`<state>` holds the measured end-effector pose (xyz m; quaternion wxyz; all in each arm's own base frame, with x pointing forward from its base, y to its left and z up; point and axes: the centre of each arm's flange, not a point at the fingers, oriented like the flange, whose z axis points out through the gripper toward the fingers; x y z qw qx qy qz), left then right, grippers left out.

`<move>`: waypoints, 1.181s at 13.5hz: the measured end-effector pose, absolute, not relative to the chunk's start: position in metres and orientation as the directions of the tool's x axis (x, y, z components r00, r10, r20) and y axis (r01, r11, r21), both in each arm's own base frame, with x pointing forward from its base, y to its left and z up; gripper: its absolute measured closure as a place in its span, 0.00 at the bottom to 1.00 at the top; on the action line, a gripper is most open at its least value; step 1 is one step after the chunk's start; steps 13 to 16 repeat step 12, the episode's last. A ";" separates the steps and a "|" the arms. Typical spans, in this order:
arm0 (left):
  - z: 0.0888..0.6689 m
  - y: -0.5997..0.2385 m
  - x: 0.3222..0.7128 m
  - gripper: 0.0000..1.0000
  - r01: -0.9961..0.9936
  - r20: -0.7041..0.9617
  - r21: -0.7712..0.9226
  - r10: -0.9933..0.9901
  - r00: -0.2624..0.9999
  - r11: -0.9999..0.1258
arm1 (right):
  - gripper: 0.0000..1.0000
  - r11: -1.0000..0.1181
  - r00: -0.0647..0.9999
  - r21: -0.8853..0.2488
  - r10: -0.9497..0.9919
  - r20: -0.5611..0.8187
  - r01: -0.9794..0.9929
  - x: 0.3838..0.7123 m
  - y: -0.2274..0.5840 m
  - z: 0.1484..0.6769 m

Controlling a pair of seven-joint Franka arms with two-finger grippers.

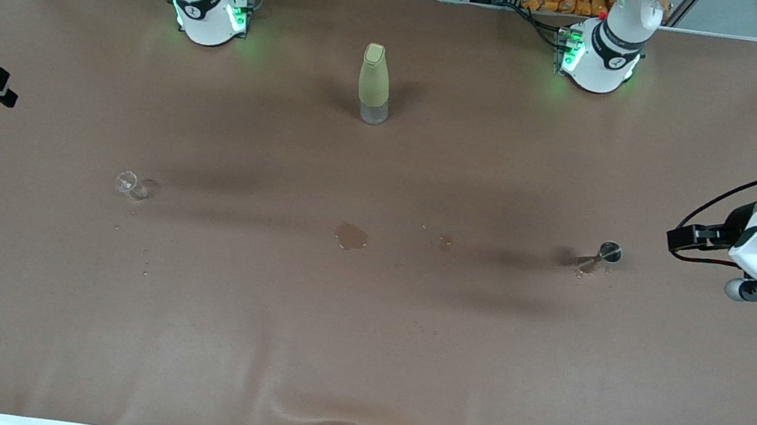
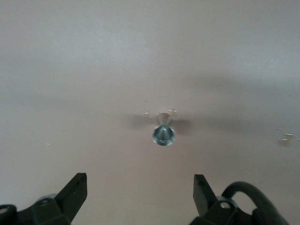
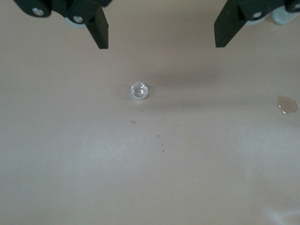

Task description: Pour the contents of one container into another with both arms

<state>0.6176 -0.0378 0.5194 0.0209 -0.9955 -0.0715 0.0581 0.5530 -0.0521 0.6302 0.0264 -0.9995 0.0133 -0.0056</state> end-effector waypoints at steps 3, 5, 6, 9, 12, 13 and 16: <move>0.525 -0.036 0.615 0.00 0.201 -0.107 -0.034 0.203 0.973 -0.979 | 0.00 -0.998 1.000 -0.053 -0.026 0.017 -0.025 0.554 -0.048 0.629; 0.531 -0.036 0.612 0.00 0.211 -0.096 -0.030 0.213 0.972 -0.977 | 0.00 -0.998 1.000 -0.053 -0.025 0.017 -0.024 0.555 -0.048 0.629; 0.534 -0.036 0.611 0.00 0.214 -0.082 -0.027 0.216 0.973 -0.976 | 0.00 -0.998 1.000 -0.053 -0.025 0.018 -0.024 0.555 -0.048 0.629; 0.543 -0.034 0.610 0.00 0.220 -0.047 -0.020 0.221 0.974 -0.975 | 0.00 -0.998 1.000 -0.052 -0.023 0.019 -0.022 0.555 -0.048 0.629; 0.544 -0.031 0.610 0.00 0.225 -0.041 -0.019 0.225 0.973 -0.974 | 0.00 -0.999 1.000 -0.052 -0.013 0.020 -0.012 0.555 -0.047 0.629; 0.544 -0.031 0.610 0.00 0.225 -0.041 -0.019 0.225 0.973 -0.974 | 0.00 -0.999 1.000 -0.052 -0.013 0.020 -0.012 0.555 -0.047 0.629; 0.544 -0.031 0.610 0.00 0.225 -0.041 -0.019 0.225 0.973 -0.974 | 0.00 -0.999 1.000 -0.052 -0.013 0.020 -0.012 0.555 -0.047 0.629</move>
